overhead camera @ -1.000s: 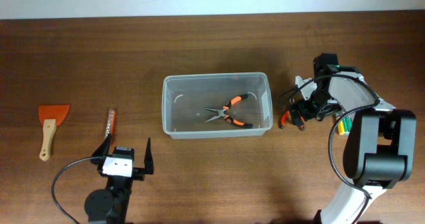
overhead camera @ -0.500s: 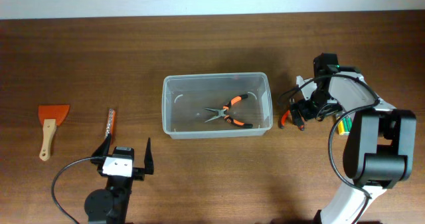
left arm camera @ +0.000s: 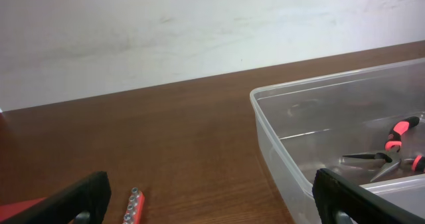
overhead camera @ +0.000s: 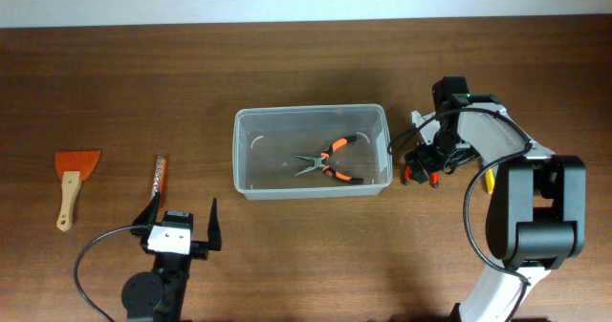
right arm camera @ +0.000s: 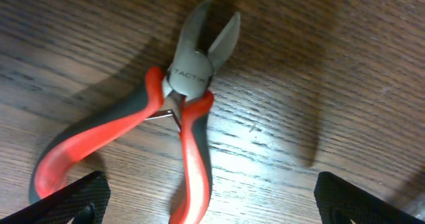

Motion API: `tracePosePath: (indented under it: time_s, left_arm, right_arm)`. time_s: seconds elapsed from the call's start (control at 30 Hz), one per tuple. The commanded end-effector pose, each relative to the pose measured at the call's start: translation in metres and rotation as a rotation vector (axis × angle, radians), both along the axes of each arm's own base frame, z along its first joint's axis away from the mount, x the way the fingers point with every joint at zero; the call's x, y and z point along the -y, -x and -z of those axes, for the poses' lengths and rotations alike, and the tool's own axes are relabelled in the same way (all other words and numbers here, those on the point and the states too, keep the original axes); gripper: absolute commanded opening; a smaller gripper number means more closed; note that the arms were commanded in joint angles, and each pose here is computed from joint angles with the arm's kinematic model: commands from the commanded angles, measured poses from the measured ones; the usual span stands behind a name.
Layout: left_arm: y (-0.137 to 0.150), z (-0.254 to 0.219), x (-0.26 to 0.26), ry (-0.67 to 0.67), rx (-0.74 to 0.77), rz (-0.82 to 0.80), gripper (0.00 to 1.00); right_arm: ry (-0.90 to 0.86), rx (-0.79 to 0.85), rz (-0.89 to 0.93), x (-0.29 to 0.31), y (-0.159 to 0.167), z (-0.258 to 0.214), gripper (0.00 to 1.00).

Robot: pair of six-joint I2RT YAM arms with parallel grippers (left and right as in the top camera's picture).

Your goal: Pack container

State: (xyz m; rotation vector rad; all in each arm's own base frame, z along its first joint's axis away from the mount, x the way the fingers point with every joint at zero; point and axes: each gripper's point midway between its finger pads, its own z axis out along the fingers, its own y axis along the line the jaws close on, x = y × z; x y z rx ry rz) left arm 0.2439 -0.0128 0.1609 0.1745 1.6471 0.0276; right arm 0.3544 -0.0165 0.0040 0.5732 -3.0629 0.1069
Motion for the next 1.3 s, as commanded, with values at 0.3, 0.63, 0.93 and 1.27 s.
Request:
tracePosePath:
  time_s: [0.3,0.63,0.93,1.27]
  left_arm:
    - [0.0,0.002,0.0,0.006,0.0,0.001,0.99]
    - [0.0,0.002,0.0,0.006,0.0,0.001,0.99]
    - [0.0,0.002,0.0,0.006,0.0,0.001,0.99]
    - [0.0,0.002,0.0,0.006,0.0,0.001,0.99]
  right_arm:
    - [0.007,-0.012,0.026,0.002,0.002,0.005,0.99]
    - [-0.014,-0.013,0.026,-0.002,0.001,0.008,0.99]
    - [-0.011,-0.054,0.026,-0.001,0.006,0.022,0.99]
    - [-0.011,-0.054,0.026,-0.001,0.006,0.022,0.99]
